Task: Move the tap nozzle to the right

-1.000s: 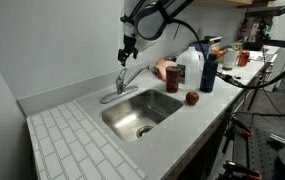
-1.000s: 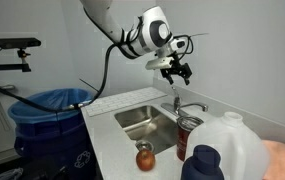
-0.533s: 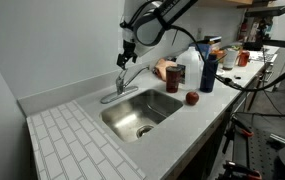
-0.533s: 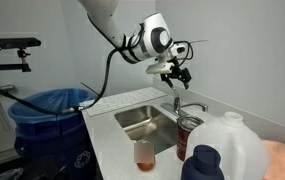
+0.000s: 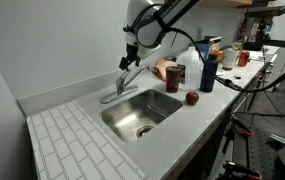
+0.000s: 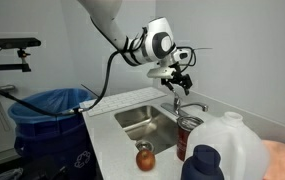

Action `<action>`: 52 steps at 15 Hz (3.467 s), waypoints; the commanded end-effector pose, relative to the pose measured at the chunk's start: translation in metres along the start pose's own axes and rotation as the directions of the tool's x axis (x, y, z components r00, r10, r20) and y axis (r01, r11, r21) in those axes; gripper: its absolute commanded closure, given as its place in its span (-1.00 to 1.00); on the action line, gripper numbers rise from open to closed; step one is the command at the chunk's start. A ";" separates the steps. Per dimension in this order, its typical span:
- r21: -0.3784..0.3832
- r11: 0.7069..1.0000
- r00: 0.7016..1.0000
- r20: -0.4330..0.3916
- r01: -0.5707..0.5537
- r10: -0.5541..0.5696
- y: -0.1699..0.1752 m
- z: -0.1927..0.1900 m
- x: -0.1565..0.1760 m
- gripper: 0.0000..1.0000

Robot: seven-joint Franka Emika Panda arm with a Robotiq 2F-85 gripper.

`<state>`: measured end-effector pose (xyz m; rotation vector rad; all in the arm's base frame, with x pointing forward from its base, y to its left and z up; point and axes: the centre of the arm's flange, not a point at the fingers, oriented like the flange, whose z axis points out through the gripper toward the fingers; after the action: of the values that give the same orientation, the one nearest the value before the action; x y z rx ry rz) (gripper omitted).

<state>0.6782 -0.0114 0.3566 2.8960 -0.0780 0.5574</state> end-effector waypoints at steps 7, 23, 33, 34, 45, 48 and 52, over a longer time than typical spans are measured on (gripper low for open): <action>0.074 0.997 0.998 0.059 -0.002 -0.003 0.005 -0.001 -0.007 -1.00; 0.170 0.974 0.979 0.107 0.152 -0.171 -0.040 -0.004 -0.015 -1.00; 0.101 0.983 0.987 0.023 0.155 -0.158 -0.016 -0.017 -0.002 -1.00; 0.108 0.981 0.987 0.002 0.161 -0.162 -0.021 -0.021 0.000 -1.00; 0.170 0.967 0.980 0.035 0.189 -0.198 -0.050 -0.014 -0.014 -1.00; 0.201 0.962 0.977 0.066 0.184 -0.201 -0.055 -0.008 -0.021 -1.00; 0.235 0.953 0.969 0.105 0.193 -0.222 -0.063 -0.004 -0.029 -1.00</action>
<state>0.6612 0.0494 0.3414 3.0656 0.2520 0.4137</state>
